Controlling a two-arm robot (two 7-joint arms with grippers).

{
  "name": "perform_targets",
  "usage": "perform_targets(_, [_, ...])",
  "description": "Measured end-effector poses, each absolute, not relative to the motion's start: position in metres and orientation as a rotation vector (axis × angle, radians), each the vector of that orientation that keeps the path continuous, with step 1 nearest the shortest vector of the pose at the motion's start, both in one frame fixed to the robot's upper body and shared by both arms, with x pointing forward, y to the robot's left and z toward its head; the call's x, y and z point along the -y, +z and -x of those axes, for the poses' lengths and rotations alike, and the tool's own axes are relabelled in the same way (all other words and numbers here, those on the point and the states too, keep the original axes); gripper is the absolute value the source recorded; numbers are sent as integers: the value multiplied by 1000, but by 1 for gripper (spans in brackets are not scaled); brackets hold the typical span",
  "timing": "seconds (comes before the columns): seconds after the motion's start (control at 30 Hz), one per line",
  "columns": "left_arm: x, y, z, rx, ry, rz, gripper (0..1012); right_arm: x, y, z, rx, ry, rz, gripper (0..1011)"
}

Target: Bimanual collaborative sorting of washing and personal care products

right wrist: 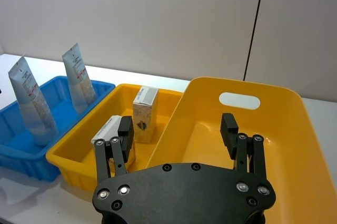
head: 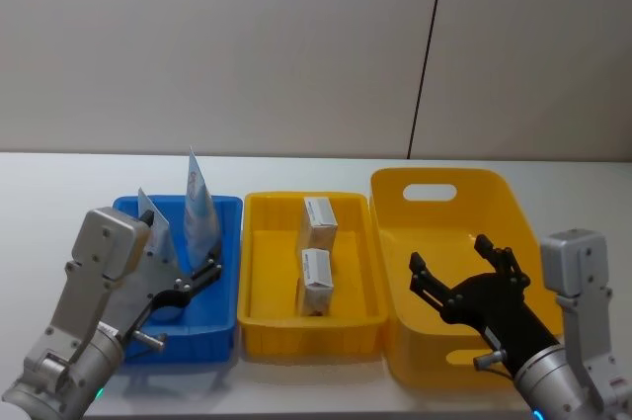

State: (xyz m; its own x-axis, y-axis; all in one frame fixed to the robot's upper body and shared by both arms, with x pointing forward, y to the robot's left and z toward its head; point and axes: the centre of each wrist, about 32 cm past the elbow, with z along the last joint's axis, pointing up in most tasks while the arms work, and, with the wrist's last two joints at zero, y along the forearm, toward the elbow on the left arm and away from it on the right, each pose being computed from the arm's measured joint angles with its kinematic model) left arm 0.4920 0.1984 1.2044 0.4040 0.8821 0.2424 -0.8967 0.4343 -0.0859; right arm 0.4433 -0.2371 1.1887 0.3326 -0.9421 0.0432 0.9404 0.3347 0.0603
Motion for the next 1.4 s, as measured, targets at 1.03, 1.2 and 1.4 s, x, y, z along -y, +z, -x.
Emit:
perform_targets(1.03, [-198,1204,-492,268,1124,-61,1001,237,1189,-443,75,-1229,-26,1004])
perform_targets(1.2, [-198,1204,-492,268,1124,-61,1001,237,1189,-443,75,-1230,-26,1004])
perform_targets(1.4, [-198,1204,-492,268,1124,-61,1001,237,1189,-443,75,-1229,-27,1004])
